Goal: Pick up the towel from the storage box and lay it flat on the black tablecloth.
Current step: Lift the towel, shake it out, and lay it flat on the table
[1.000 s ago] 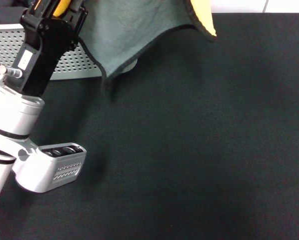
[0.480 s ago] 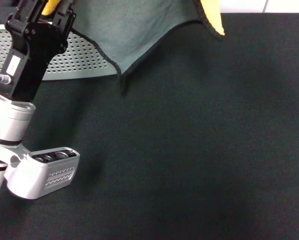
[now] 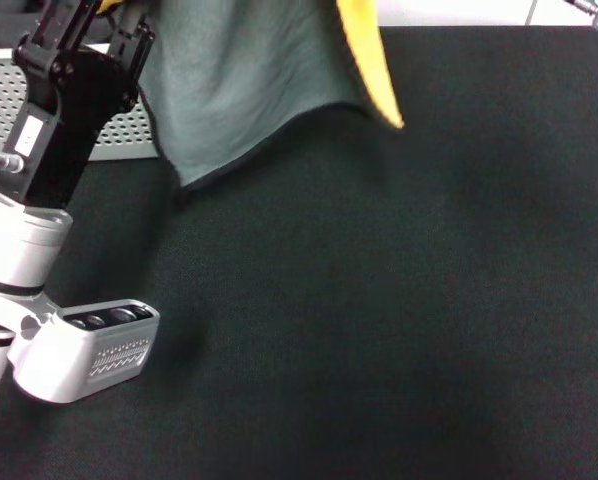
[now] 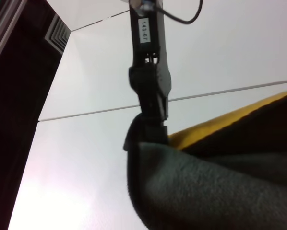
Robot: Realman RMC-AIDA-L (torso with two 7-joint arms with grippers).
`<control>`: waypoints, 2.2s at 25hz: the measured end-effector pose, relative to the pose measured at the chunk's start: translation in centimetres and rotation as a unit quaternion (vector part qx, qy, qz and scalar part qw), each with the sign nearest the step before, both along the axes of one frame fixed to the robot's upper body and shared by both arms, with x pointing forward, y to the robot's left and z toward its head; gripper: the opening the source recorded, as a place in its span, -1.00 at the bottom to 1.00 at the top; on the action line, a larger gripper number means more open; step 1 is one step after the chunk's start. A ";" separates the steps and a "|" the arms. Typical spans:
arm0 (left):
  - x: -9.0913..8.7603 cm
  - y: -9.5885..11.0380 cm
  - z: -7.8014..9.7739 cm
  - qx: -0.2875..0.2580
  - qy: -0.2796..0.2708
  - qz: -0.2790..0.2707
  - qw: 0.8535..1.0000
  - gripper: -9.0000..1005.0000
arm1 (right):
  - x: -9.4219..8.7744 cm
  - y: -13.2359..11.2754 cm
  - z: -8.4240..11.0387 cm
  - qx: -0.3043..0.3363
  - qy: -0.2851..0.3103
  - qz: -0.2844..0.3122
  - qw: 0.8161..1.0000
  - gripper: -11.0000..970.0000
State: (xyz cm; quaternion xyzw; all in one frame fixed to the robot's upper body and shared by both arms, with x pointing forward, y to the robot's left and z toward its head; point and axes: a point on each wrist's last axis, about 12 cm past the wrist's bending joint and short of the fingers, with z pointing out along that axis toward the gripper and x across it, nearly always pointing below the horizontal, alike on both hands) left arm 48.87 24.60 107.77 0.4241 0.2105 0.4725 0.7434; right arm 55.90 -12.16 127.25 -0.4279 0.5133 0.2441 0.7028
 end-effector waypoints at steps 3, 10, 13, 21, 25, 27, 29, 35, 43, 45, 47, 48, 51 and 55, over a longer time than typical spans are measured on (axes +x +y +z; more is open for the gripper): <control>-0.1 0.1 -0.1 -0.002 0.003 0.001 1.000 0.03 | -0.1 0.1 -0.5 -0.020 -0.009 -0.014 1.000 -0.91; -0.4 0.2 -0.3 -0.017 0.016 -0.012 1.000 0.03 | 0.3 -0.5 -0.9 -0.032 -0.022 -0.064 0.997 -0.90; -0.7 0.0 -0.5 -0.034 0.033 -0.035 0.998 0.03 | 0.5 -0.8 -0.9 -0.030 -0.023 -0.078 0.996 -0.90; -0.7 0.0 -0.9 -0.044 0.056 -0.046 0.996 0.03 | 0.1 -0.5 -1.1 -0.040 -0.034 -0.077 0.996 -0.90; -0.8 0.2 -1.0 -0.052 0.065 -0.049 0.995 0.03 | -0.1 -0.7 -1.2 -0.044 -0.040 -0.079 0.995 -0.90; -0.9 0.3 -1.1 -0.056 0.069 -0.050 0.995 0.03 | -0.3 -0.9 -1.2 -0.051 -0.049 -0.082 0.994 -0.90; -1.0 0.4 -1.2 -0.059 0.073 -0.049 0.994 0.03 | -0.4 -1.0 -1.3 -0.056 -0.057 -0.085 0.993 -0.90; -1.1 0.2 -1.0 -0.126 0.106 -0.102 0.981 0.03 | -0.3 -1.0 -1.5 -0.061 -0.058 -0.087 0.993 -0.90; -0.8 -0.1 -0.9 -0.199 0.152 -0.162 0.954 0.03 | -0.9 0.1 -1.9 -0.085 -0.082 -0.071 0.990 -0.90; -0.9 -0.3 -1.0 -0.215 0.166 -0.182 0.945 0.03 | -1.0 0.2 -2.0 -0.090 -0.090 -0.072 0.989 -0.89; -0.8 -0.5 -1.1 -0.225 0.185 -0.199 0.936 0.03 | -1.0 0.4 -2.0 -0.093 -0.096 -0.076 0.988 -0.89; -0.8 -0.5 -1.3 -0.228 0.194 -0.202 0.933 0.03 | -1.0 0.4 -2.0 -0.093 -0.097 -0.078 0.988 -0.89; -0.7 -0.6 -1.7 -0.229 0.212 -0.197 0.929 0.03 | -1.0 0.5 -1.8 -0.091 -0.101 -0.082 0.987 -0.89; -1.1 -0.8 -2.3 -0.226 0.235 -0.198 0.925 0.03 | -1.1 0.4 -1.1 -0.083 -0.108 -0.083 0.987 -0.89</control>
